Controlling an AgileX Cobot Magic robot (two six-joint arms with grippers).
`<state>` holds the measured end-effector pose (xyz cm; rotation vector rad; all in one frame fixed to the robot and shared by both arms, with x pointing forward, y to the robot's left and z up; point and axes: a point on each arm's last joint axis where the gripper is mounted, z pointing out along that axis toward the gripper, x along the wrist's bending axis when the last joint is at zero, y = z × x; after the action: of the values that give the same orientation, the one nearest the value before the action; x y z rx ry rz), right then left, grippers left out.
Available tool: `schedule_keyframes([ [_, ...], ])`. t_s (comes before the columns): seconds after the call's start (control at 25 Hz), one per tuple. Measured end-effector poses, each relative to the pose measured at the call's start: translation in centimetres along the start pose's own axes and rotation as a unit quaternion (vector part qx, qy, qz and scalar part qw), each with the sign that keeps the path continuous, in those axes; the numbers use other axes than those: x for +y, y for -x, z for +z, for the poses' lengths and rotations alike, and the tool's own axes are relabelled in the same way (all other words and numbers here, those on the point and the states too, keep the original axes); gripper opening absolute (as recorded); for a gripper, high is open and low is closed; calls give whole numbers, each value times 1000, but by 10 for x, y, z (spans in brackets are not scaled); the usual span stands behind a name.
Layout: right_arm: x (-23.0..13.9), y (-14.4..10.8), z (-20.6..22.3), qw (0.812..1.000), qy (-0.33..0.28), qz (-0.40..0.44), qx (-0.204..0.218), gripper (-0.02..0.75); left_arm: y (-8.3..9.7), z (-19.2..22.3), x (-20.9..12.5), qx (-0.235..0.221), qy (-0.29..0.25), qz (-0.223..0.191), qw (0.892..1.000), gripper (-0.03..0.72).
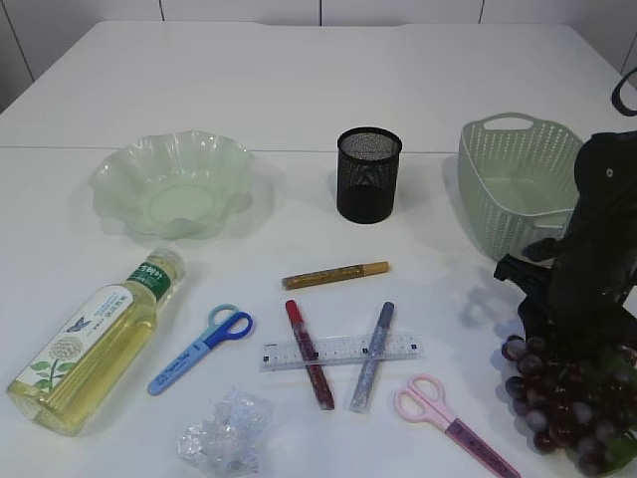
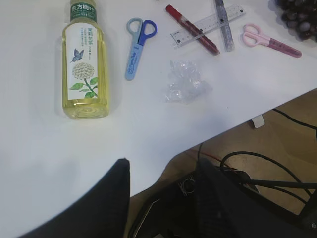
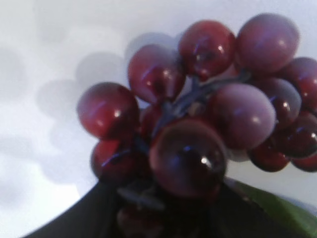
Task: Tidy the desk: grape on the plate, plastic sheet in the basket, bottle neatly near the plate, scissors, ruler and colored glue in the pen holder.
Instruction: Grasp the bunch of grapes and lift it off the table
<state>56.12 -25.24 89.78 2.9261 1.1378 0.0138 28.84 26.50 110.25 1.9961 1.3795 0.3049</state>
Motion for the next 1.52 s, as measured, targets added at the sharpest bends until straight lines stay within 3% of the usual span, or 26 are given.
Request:
schedule_keyframes([
  [0.32, -2, 7, -2, 995, -21, -87, -44, 276, 0, 0, 0, 0, 0, 0, 1000, 319],
  [0.6, 0, 12, -24, 991, 10, -128, -45, 274, 0, 0, 0, 0, 0, 0, 1000, 316],
  [1.52, -18, 43, -133, 975, 119, -185, 40, 268, 0, 0, 0, 0, 2, 0, 1000, 300],
])
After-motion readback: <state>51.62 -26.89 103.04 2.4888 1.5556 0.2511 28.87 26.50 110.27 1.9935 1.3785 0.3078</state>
